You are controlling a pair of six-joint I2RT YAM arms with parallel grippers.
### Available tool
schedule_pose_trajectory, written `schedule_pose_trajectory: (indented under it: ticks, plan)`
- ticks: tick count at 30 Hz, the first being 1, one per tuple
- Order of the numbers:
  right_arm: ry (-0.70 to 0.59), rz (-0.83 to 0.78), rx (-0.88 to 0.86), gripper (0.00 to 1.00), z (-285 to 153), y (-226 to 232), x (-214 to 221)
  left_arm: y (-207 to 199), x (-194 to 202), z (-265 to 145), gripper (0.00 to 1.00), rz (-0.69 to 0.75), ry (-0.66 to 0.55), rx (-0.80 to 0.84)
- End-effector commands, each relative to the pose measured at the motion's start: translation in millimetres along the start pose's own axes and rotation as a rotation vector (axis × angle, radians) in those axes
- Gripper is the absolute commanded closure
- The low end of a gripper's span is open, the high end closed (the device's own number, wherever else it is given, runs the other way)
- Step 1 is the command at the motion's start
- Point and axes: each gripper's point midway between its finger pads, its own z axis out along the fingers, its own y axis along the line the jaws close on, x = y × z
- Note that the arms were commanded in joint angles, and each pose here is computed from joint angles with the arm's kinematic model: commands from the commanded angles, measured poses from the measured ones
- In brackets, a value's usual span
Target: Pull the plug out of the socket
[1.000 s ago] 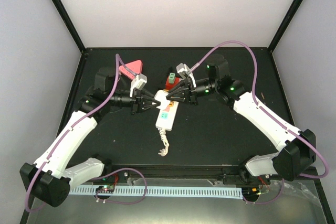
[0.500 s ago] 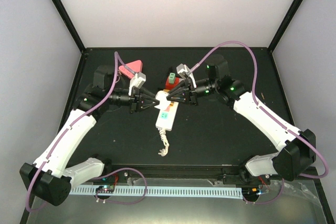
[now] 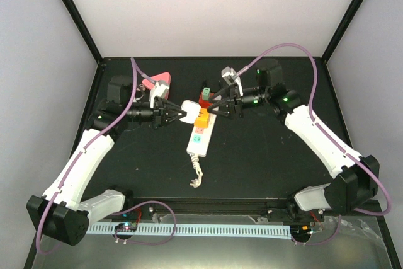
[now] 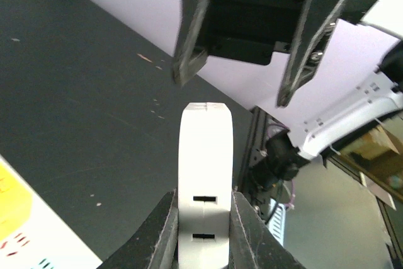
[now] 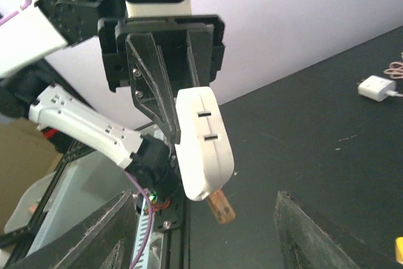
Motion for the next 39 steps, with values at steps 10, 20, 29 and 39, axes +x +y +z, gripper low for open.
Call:
schedule_pose_trajectory:
  ticks: [10, 20, 29, 39]
  plan:
    - [-0.007, 0.255, -0.122, 0.28, 7.2, 12.8, 2.1, 19.0, -39.6, -11.4, 0.98, -0.032, -0.125, -0.132]
    - [0.014, 0.287, -0.132, 0.28, 23.9, 10.9, 1.3, 12.7, -32.7, -5.9, 0.99, -0.055, -0.123, -0.093]
    - [0.009, 0.271, -0.130, 0.30, 24.6, 10.0, -2.2, 13.3, -25.4, -1.3, 0.99, -0.049, -0.103, -0.091]
    - [0.008, 0.256, -0.109, 0.31, 25.1, 7.4, -1.5, 1.3, -17.3, 6.5, 0.98, -0.043, -0.074, -0.009]
